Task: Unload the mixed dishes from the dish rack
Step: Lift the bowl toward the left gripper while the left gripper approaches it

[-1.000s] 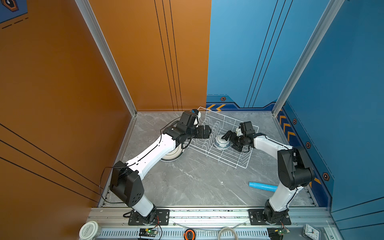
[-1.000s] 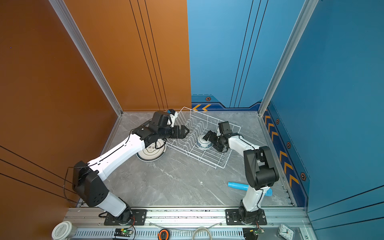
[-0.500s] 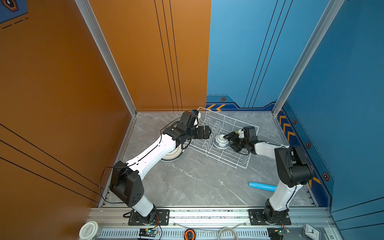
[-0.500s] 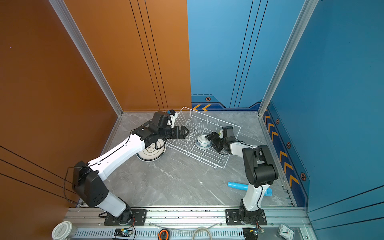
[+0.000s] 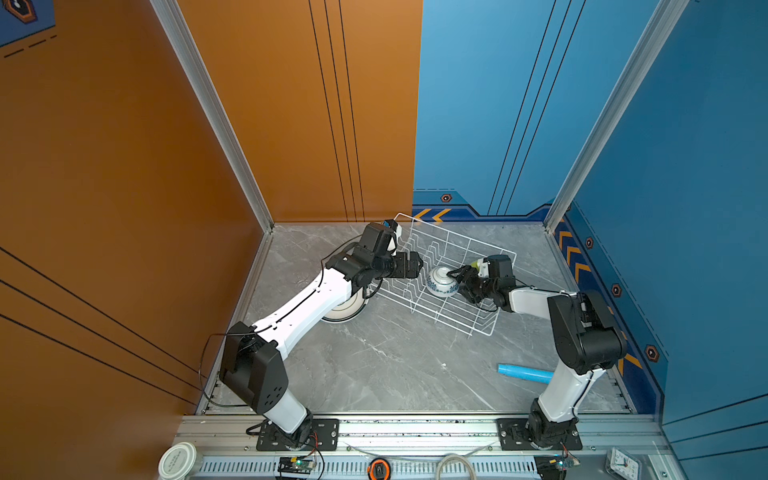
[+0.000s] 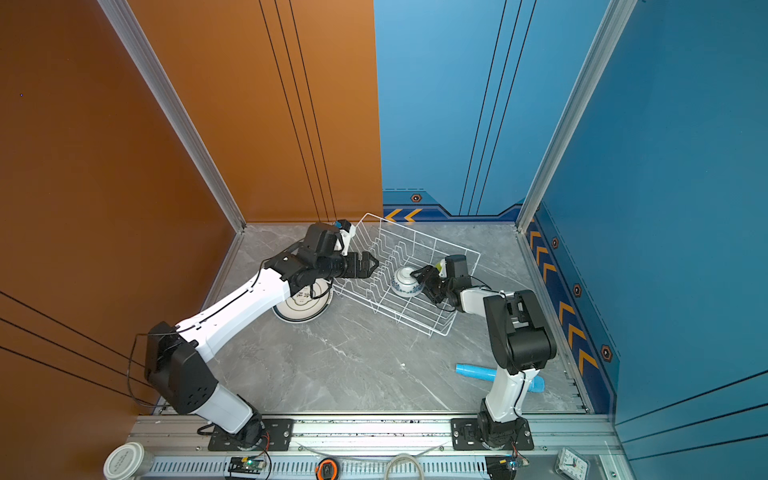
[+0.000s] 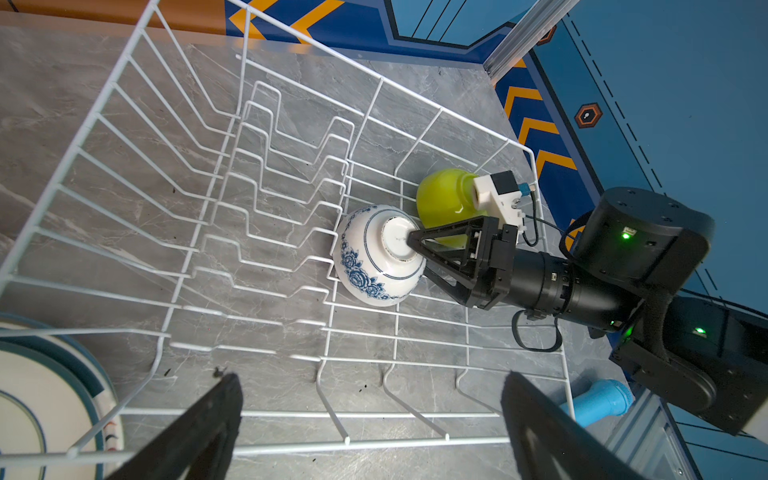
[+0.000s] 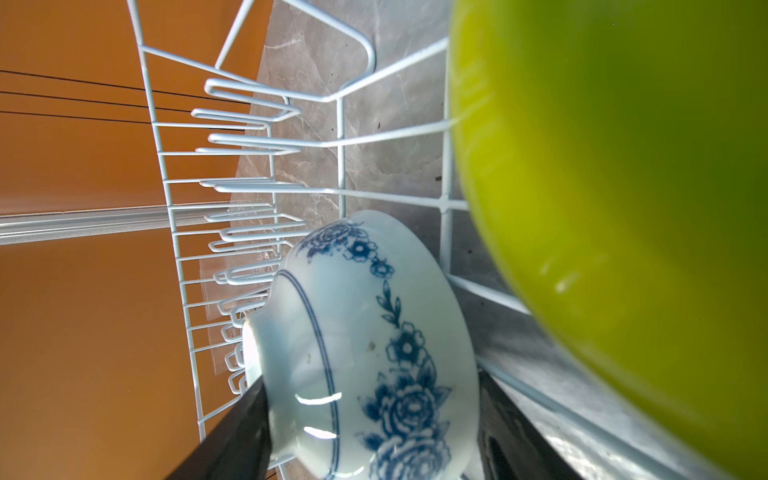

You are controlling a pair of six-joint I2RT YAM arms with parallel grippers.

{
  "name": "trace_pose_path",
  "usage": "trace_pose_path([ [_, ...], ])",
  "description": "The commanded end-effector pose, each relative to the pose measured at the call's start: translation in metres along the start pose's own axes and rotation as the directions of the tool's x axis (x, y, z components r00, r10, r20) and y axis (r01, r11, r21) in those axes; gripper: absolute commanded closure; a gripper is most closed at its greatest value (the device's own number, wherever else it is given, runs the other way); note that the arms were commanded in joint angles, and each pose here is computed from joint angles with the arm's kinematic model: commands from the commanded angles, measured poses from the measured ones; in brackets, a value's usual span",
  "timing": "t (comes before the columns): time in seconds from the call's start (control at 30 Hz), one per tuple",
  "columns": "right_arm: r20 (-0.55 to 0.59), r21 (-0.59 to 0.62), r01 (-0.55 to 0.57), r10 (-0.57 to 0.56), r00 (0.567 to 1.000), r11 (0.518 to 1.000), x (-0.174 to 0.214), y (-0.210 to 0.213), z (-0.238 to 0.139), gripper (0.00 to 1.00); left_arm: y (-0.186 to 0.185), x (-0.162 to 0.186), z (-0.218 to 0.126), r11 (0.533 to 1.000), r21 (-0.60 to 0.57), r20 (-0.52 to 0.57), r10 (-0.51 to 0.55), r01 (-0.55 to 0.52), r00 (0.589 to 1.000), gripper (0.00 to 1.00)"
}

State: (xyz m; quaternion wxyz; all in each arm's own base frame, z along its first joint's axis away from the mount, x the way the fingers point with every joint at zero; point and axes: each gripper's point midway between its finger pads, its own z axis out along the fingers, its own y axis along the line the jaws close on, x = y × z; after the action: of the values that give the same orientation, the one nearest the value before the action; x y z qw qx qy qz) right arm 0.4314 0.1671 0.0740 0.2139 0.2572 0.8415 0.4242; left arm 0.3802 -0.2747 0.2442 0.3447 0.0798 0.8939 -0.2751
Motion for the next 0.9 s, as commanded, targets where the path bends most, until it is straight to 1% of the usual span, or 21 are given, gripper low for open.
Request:
trace_pose_path([
  [0.0,0.006,-0.057,-0.032,0.033,0.999,0.998,-0.002,0.006,0.004,0.38,-0.002,0.003,-0.004,1.000,0.021,0.001,-0.009,0.009,1.000,0.02],
  [0.07,0.011,-0.070,-0.032,0.032,0.999,0.997,-0.003,0.009,0.004,0.44,-0.002,0.003,-0.005,1.000,0.020,0.000,-0.010,0.010,1.000,0.02],
  [0.3,0.030,-0.118,-0.021,0.025,0.999,0.993,-0.007,0.025,-0.003,0.46,0.001,0.004,-0.006,1.000,0.014,0.002,-0.015,0.015,1.000,0.02],
  [0.73,0.090,-0.185,0.034,-0.017,0.996,0.982,-0.012,0.062,-0.041,0.47,-0.010,-0.003,0.008,0.998,0.059,-0.018,-0.023,0.024,1.000,0.02],
  [0.8,0.096,-0.192,0.038,-0.019,0.995,0.981,-0.012,0.065,-0.046,0.47,-0.012,-0.007,0.010,0.997,0.074,-0.014,-0.036,0.037,0.999,0.02],
  [0.87,0.105,-0.206,0.044,-0.023,0.994,0.978,-0.012,0.071,-0.052,0.47,-0.013,-0.012,0.014,0.993,0.096,-0.005,-0.072,0.073,0.997,0.02],
])
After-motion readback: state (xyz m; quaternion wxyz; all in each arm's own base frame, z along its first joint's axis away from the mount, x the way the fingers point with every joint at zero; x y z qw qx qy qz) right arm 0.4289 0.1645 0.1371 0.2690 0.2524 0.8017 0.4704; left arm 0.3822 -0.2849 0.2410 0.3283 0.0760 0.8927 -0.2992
